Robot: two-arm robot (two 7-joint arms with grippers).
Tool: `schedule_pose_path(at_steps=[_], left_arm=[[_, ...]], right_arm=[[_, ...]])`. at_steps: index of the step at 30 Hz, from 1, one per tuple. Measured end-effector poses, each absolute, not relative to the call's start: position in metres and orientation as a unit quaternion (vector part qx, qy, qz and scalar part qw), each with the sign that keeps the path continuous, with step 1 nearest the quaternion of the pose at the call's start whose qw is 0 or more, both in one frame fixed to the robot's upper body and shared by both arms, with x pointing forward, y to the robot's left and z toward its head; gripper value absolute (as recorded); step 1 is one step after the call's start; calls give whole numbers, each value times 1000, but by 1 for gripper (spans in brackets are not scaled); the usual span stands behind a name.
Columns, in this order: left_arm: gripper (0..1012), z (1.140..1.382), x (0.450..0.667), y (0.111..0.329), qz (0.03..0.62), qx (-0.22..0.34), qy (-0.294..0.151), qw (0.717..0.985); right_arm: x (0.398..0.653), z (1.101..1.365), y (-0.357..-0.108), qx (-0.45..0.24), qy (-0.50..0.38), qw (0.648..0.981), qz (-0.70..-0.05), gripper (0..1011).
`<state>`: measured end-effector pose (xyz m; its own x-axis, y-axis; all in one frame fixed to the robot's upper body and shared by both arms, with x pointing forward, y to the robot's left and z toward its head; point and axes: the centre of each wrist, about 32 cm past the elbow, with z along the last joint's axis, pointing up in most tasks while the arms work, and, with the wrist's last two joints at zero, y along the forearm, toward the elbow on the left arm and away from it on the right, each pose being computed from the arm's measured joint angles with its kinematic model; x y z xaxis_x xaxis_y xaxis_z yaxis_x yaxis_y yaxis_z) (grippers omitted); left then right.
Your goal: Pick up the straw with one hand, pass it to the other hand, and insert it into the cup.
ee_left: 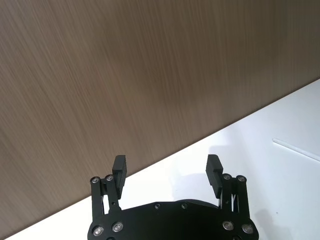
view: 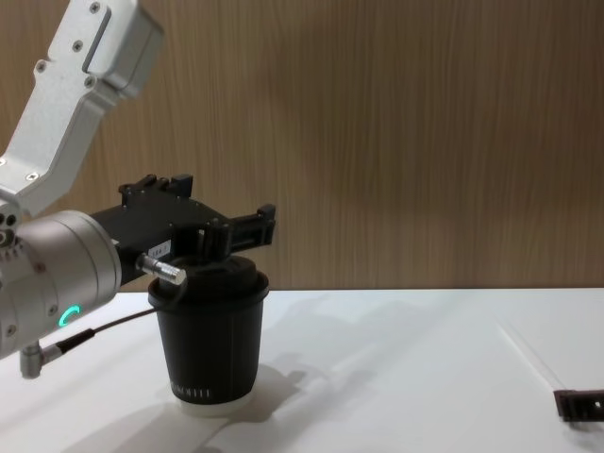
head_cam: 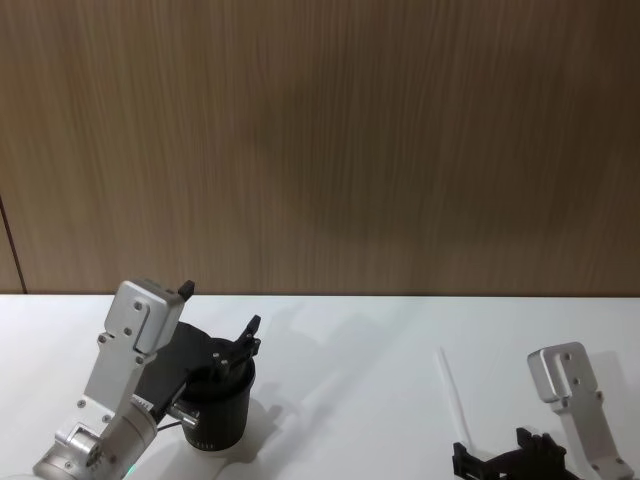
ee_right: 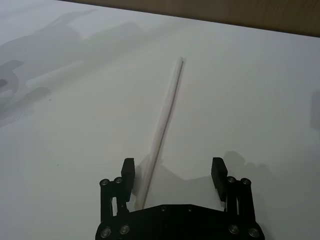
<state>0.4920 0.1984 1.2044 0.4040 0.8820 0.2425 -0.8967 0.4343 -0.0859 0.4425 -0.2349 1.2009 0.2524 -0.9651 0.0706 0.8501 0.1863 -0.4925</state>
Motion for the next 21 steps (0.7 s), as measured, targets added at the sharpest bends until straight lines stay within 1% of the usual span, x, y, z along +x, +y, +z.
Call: schedule_pose_path(at_steps=[3,5,7,9,11,12,13,14,15,16,18,19,21], left_arm=[[1000,1204,492,198,531,29,-126,837],[1000,1204,492,198,531,29,-126,837],[1000,1204,492,198,531,29,-126,837],[1000,1204,492,198,531,29,-126,837],[999,1204,492,198,531,29,-126,837],[999,1204,492,198,531,29,-126,837],[999,1204,492,198,531,29,-126,837],[1000,1204,492,198,531,29,-126,837],[1000,1204,492,198,531,29,-126,837],[1000,1204,492,198,531,29,-126,837],[1000,1204,492,198,531,29,-126,837],[1000,1204,492,198,531,29,-126,837],[1000,1204,492,198,531,29,-126,837]], right_arm=[[443,1201,-234,-223,130,760,-597,925],[443,1201,-234,-224,130,760,-596,863],[443,1201,-234,-224,131,760,-595,837],[443,1202,-234,-224,132,761,-595,757],[444,1202,-233,-225,133,761,-594,717],[444,1202,-233,-225,133,761,-593,660],[444,1202,-233,-226,133,762,-593,647],[444,1202,-233,-226,134,762,-592,598],[443,1202,-233,-226,134,762,-592,598],[443,1202,-232,-226,134,762,-592,538],[443,1203,-232,-227,135,763,-591,454],[443,1203,-232,-227,135,763,-590,454],[443,1203,-231,-227,136,763,-589,374]])
